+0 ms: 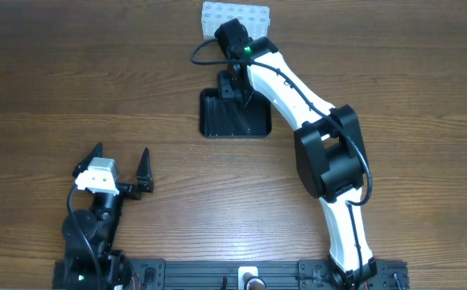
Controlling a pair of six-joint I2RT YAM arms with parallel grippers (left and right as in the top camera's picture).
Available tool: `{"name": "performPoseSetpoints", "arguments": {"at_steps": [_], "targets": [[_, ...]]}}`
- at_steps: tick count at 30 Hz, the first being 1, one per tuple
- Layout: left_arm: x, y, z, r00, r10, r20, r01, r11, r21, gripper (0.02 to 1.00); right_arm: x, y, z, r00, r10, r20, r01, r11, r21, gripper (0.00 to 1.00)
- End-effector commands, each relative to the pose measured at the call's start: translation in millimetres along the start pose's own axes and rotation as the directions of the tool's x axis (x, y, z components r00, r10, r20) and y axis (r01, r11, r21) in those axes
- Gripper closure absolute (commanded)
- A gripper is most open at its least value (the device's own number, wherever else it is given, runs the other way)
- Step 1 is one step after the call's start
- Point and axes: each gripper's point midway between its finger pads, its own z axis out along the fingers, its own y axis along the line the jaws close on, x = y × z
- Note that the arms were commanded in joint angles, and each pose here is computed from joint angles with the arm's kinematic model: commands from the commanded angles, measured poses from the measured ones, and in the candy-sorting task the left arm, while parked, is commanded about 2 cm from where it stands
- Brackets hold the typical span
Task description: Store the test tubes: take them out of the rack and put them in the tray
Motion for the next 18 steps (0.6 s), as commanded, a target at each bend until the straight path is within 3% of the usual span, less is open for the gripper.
{"name": "performPoseSetpoints", "arguments": {"at_steps": [1,7,9,14,18], "targets": [[2.8,-0.3,0.3,1.000,0.017,0.000,-0.017,1.000,0.005,0.018,-39.3,-6.4,-98.2,0.973,-0.014,0.231,0.020,1.000,-0.024,0.248],[2.8,-0.3,0.3,1.000,0.017,0.000,-0.017,1.000,0.005,0.018,-91.0,-71.8,-232.1,0.815,-0.093,0.572,0.036,0.993,0.110,0.040],[2.8,-0.3,0.3,1.000,0.017,0.000,-0.017,1.000,0.005,0.018,-100.7,-99.3,-262.7,0.764,-0.108,0.636,0.010,0.988,0.156,0.009],[2.8,-0.3,0.3,1.000,0.017,0.000,-0.017,1.000,0.005,0.018,-104.5,-157.5,-299.7,0.711,-0.083,0.698,-0.098,0.971,0.216,0.007],[2.8,-0.3,0.3,1.000,0.017,0.000,-0.017,1.000,0.005,0.018,-98.8,-181.0,-313.5,0.688,-0.088,0.721,-0.131,0.962,0.242,0.007]]}}
